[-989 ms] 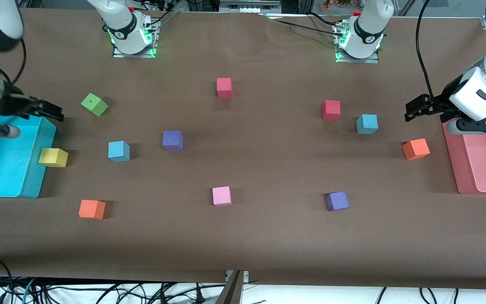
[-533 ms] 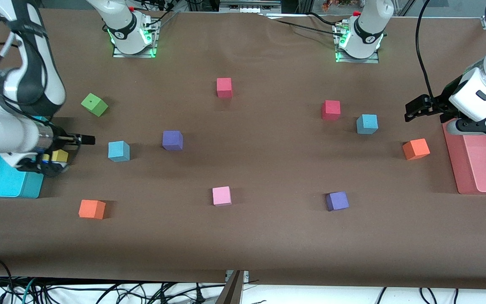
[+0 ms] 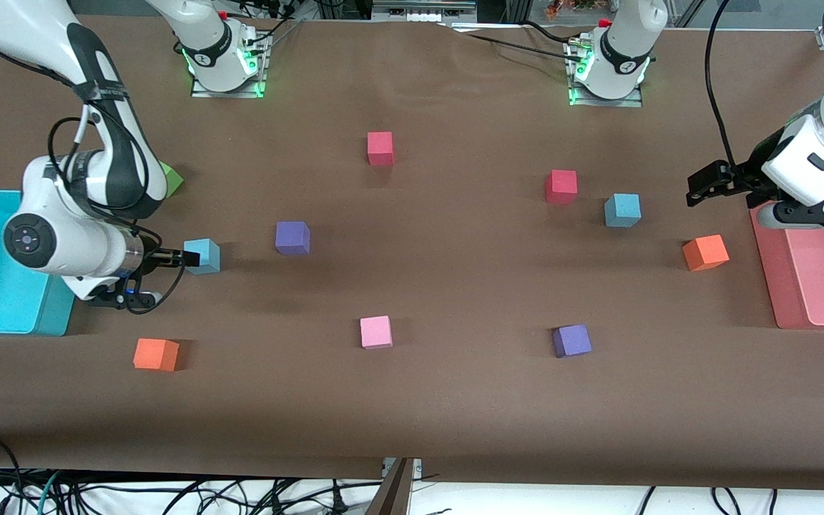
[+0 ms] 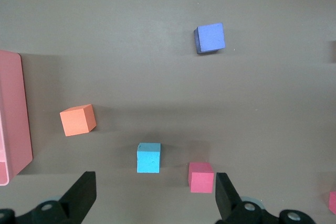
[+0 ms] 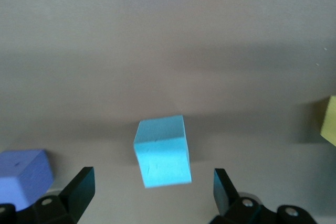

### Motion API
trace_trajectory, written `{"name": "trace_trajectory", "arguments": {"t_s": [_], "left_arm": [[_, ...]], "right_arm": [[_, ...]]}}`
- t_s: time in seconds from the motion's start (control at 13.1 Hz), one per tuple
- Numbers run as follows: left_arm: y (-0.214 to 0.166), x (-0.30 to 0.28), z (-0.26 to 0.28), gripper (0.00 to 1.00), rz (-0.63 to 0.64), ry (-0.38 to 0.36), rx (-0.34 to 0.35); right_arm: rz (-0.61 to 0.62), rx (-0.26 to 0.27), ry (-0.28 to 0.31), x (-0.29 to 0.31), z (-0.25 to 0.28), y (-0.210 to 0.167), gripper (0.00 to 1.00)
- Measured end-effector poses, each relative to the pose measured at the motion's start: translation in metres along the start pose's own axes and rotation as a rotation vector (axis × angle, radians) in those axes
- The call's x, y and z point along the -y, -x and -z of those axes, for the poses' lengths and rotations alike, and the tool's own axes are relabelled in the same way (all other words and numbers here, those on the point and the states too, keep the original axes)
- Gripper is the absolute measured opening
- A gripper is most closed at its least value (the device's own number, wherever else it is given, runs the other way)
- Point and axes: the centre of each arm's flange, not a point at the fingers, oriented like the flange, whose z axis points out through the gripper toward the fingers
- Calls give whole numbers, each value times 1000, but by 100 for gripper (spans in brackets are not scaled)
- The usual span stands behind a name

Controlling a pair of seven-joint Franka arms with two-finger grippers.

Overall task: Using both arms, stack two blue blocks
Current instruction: 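Lower the right gripper and close it on the cyan cube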

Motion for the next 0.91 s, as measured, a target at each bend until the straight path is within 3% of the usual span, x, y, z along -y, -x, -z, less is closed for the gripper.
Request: {"name": "trace_trajectory", "arguments": {"t_s": [0.46,0.91], "left_arm": [[0,0,0,100,1,0,0],[0,0,0,100,1,0,0]], "right_arm": [[9,-4,4,0,-45,17,100],[44,23,47,0,-61,24,100]]}}
